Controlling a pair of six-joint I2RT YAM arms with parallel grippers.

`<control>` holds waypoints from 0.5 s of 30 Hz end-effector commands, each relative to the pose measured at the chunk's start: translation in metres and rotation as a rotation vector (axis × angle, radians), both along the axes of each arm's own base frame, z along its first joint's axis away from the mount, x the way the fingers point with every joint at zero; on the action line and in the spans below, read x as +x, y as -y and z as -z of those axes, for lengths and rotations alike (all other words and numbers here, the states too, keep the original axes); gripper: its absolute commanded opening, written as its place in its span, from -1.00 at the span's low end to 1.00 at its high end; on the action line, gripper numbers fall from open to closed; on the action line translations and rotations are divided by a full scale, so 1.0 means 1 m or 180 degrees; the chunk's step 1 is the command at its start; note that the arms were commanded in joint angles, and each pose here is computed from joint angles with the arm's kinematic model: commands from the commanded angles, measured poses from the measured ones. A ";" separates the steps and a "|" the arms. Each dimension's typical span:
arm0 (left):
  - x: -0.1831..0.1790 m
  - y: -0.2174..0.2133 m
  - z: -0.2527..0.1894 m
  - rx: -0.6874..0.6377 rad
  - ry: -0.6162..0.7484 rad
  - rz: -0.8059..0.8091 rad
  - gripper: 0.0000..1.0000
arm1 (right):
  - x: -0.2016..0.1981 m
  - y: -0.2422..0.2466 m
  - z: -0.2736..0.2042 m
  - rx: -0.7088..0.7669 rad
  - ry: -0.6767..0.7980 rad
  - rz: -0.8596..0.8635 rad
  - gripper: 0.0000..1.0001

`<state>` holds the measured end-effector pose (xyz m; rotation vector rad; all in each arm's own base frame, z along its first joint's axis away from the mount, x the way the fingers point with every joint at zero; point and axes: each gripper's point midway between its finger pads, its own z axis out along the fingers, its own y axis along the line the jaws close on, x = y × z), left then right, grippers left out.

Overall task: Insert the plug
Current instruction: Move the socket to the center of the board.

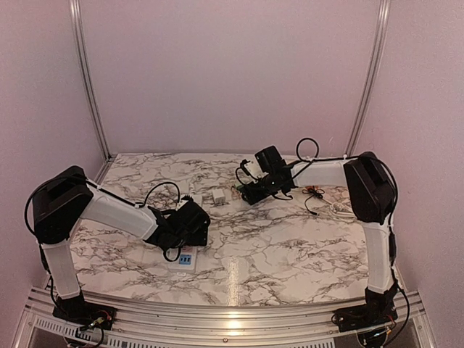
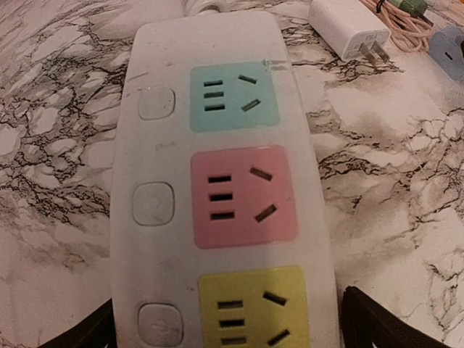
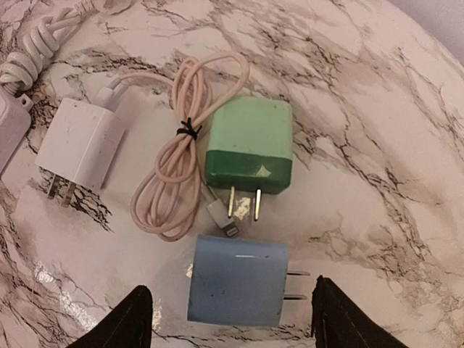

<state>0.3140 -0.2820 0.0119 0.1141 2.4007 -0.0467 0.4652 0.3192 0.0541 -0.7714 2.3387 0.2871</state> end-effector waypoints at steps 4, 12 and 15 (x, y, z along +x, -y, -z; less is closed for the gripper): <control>-0.035 -0.010 0.026 0.0009 -0.0485 0.0144 0.98 | 0.008 -0.005 0.002 -0.0031 0.0024 0.0029 0.33; -0.031 -0.017 -0.006 -0.0061 -0.0252 0.0115 0.98 | 0.014 0.002 0.010 -0.0028 -0.0027 0.0072 0.12; -0.030 -0.019 -0.017 -0.0101 -0.0171 0.0092 0.98 | 0.015 0.003 0.017 -0.0023 -0.0080 0.0077 0.04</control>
